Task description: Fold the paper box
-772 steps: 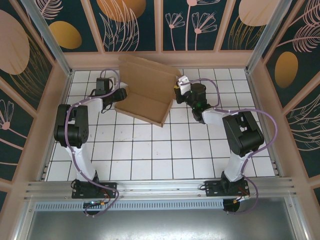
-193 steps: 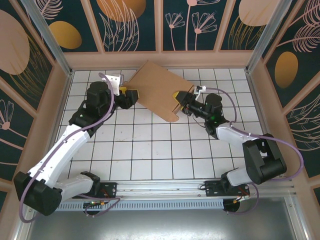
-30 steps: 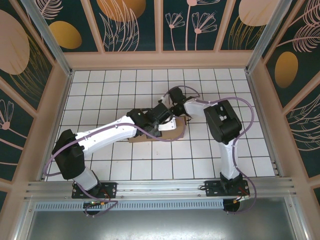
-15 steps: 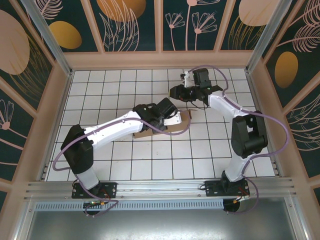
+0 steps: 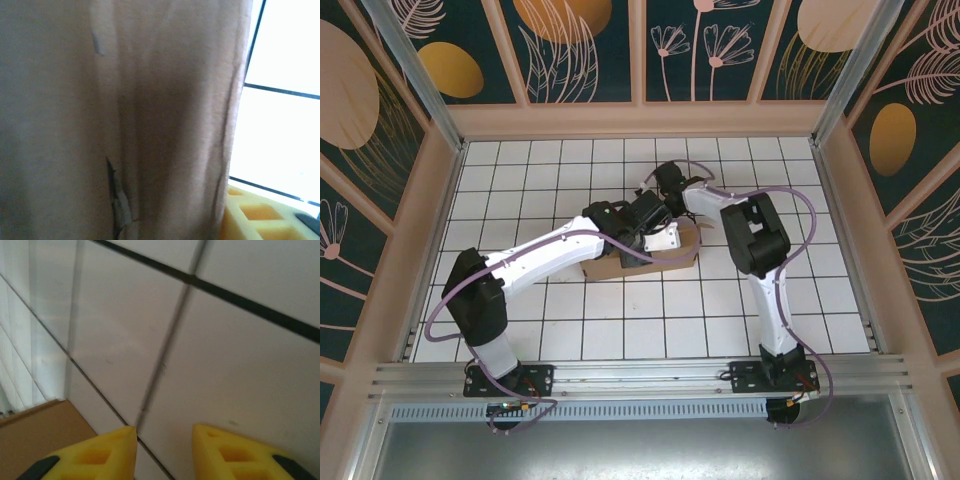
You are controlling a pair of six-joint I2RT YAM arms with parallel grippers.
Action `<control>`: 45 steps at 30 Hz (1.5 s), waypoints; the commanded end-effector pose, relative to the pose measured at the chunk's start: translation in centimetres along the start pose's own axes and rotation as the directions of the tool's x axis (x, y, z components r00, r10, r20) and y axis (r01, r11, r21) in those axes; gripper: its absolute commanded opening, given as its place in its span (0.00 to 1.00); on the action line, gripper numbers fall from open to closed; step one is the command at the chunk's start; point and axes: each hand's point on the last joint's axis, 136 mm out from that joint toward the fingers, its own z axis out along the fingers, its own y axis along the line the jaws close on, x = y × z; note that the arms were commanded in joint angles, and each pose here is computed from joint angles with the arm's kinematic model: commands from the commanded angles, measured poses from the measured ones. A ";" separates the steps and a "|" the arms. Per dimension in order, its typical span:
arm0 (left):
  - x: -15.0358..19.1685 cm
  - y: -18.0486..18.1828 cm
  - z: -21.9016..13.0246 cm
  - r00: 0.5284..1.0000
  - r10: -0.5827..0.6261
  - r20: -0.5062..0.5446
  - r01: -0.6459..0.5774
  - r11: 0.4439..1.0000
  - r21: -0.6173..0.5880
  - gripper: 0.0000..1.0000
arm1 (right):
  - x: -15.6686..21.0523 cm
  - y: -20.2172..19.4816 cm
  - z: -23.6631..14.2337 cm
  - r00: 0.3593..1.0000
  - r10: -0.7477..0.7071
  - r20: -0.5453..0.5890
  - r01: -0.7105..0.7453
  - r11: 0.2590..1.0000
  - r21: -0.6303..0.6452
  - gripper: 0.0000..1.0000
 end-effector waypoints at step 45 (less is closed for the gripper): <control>-0.6 4.2 -8.0 0.928 -0.084 0.363 0.176 0.957 -0.229 0.99 | -2.6 0.7 -7.7 0.960 -0.023 0.279 -0.004 0.995 0.095 0.37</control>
